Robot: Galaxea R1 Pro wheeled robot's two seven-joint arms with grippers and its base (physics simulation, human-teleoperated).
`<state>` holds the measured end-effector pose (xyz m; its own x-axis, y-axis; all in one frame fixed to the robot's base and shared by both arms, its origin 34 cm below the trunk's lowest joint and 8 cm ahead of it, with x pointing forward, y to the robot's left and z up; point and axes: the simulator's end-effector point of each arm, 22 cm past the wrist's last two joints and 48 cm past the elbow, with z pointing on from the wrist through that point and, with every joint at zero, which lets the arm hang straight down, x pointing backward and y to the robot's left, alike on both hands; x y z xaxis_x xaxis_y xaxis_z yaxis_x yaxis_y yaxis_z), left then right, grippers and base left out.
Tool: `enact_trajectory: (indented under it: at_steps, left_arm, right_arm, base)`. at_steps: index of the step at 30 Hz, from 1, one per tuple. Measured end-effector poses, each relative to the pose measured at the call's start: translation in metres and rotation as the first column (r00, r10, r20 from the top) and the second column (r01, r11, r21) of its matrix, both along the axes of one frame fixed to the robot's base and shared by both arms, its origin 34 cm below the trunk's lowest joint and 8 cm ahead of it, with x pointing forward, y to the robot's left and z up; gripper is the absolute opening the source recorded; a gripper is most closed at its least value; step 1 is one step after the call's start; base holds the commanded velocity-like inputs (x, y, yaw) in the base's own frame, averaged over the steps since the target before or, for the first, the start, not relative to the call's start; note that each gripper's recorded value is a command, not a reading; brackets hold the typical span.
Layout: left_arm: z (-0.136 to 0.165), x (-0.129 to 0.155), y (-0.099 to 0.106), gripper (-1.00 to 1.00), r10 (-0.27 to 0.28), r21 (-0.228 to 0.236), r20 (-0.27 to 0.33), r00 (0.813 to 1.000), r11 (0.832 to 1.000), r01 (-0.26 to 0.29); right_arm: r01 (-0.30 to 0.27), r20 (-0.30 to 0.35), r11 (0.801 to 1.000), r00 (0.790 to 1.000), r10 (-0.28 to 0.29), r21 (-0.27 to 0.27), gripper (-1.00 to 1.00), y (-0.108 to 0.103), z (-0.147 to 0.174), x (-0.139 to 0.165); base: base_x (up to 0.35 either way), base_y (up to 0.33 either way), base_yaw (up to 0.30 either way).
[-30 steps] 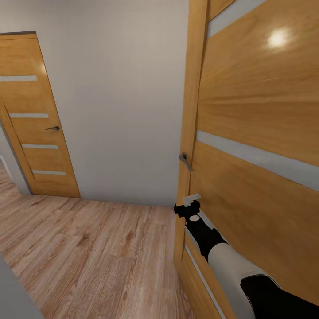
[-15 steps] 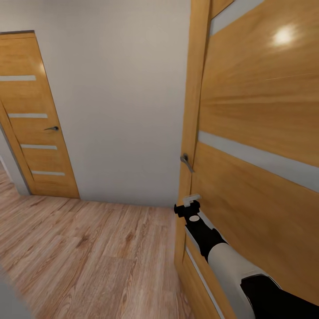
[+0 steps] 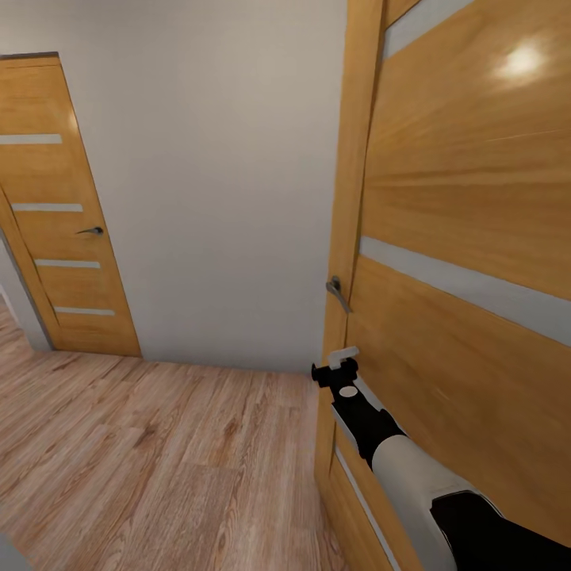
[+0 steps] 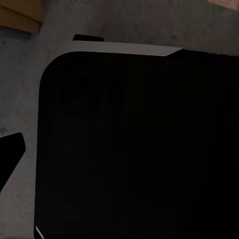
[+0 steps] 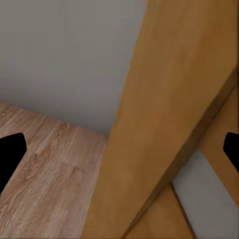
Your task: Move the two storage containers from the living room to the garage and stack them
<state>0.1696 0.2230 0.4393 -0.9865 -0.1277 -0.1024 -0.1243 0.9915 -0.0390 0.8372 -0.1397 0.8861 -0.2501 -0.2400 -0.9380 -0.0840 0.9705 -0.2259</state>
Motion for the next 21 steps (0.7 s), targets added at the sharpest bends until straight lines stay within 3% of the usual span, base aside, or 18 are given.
enact_trajectory:
  at_steps: [6,8,10,13,16,21]
  left_arm:
    - [0.000,0.000,0.000,1.00,0.000,0.000,0.000,1.000,1.000,0.000]
    - [0.000,0.000,0.000,1.00,0.000,0.000,0.000,1.000,1.000,0.000]
    - [0.000,0.000,0.000,1.00,0.000,0.000,0.000,1.000,1.000,0.000]
    - [0.000,0.000,0.000,1.00,-0.001,0.000,0.000,1.000,1.000,0.001]
    - [0.000,0.000,0.000,1.00,-0.001,0.000,0.000,1.000,1.000,0.001]
    - [0.000,0.000,0.000,1.00,-0.001,0.000,0.000,1.000,1.000,0.001]
  right_arm:
    - [0.000,-0.004,1.000,1.000,0.000,-0.008,1.00,0.000,-0.002,-0.001]
    - [0.005,-0.059,1.000,0.998,-0.006,-0.025,1.00,-0.003,-0.028,-0.009]
    - [0.010,-0.063,1.000,0.998,-0.011,-0.021,1.00,-0.005,-0.028,-0.008]
    - [0.023,-0.041,0.999,0.999,-0.024,-0.039,1.00,-0.018,0.000,0.012]
    - [0.063,-0.025,0.995,0.998,-0.065,-0.076,1.00,-0.053,0.016,0.025]
    - [0.083,0.002,0.993,0.997,-0.084,-0.088,1.00,-0.070,0.040,0.037]
  base:
    - [0.000,0.000,0.000]
    - [0.000,0.000,0.000]
    - [0.000,0.000,0.000]
    - [0.000,0.000,0.000]
    - [0.000,0.000,0.000]
    - [0.000,0.000,0.000]
